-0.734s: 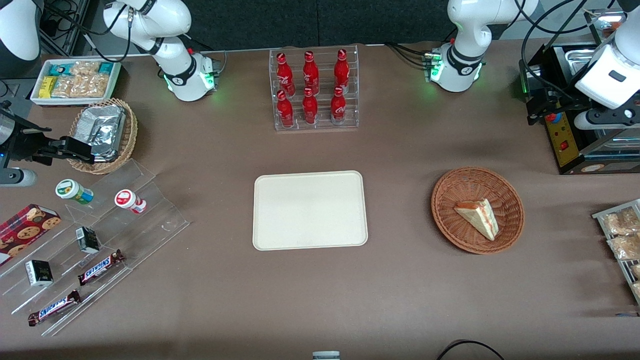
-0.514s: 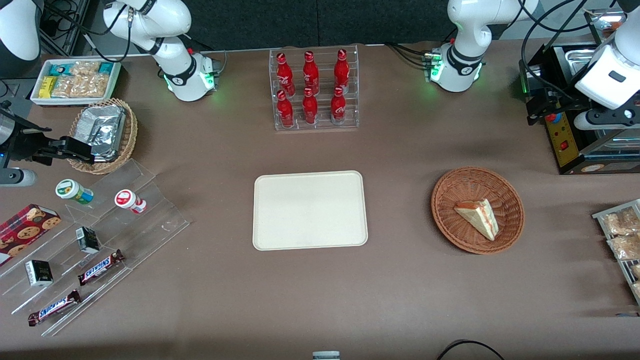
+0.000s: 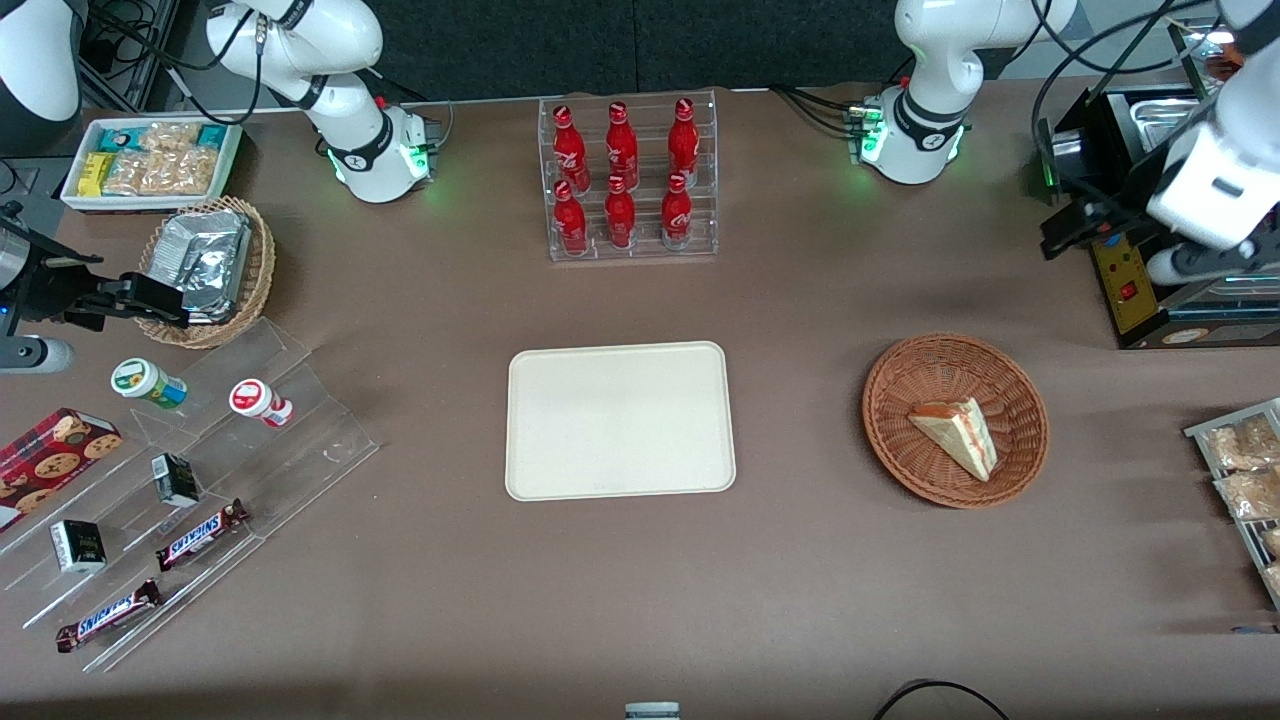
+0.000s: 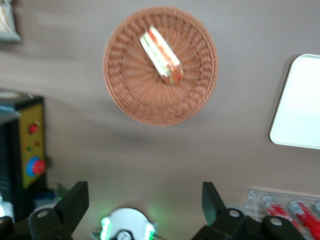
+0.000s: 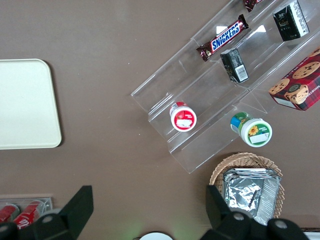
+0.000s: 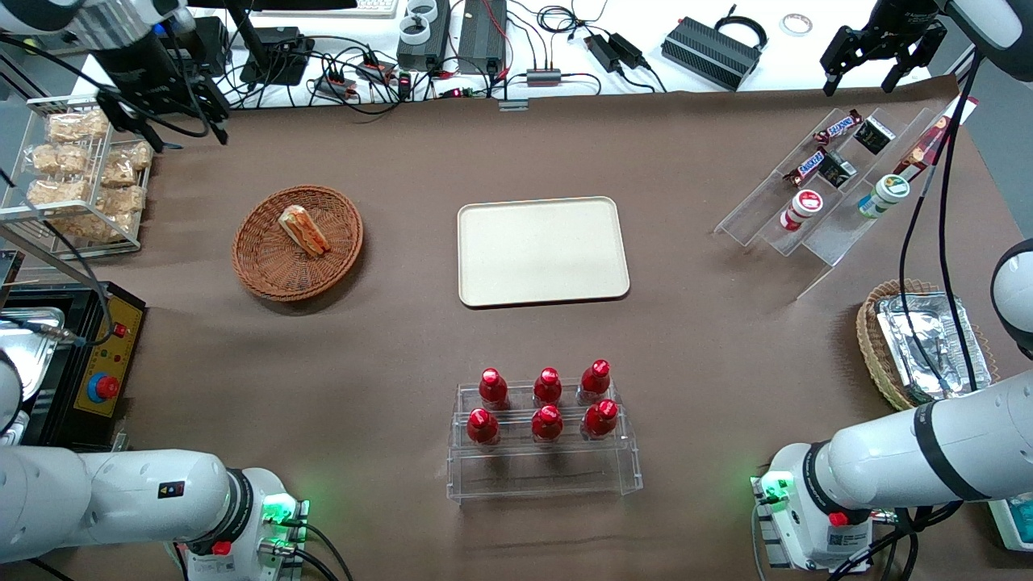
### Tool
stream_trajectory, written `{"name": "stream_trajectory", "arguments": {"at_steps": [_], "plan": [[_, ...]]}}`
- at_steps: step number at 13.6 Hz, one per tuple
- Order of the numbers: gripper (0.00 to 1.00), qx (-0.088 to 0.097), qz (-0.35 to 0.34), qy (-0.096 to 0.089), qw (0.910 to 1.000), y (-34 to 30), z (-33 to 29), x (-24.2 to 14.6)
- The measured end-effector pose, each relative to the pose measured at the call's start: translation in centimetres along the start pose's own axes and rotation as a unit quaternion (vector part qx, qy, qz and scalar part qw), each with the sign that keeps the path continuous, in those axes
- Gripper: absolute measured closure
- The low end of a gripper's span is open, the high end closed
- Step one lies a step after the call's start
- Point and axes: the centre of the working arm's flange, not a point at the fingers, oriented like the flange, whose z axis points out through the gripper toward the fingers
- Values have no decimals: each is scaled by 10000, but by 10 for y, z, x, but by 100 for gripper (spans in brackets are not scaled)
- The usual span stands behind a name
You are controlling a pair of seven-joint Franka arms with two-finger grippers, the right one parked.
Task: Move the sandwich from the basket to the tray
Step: 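Move the left gripper over the sandwich in the wicker basket, then lower the left gripper and close it on the wrapped sandwich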
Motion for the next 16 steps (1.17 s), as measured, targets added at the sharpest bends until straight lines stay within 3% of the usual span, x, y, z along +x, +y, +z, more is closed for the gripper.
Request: {"name": "stream_trajectory", "arguments": {"at_steps": [3, 8, 13, 16], "plan": [[0, -16, -718, -232, 9971, -5, 47, 41], [0, -215, -2133, 214, 9765, -6, 142, 80], [0, -302, -2680, 328, 9624, -1, 221, 100], [0, -324, -2772, 346, 9596, 15, 261, 113]]}}
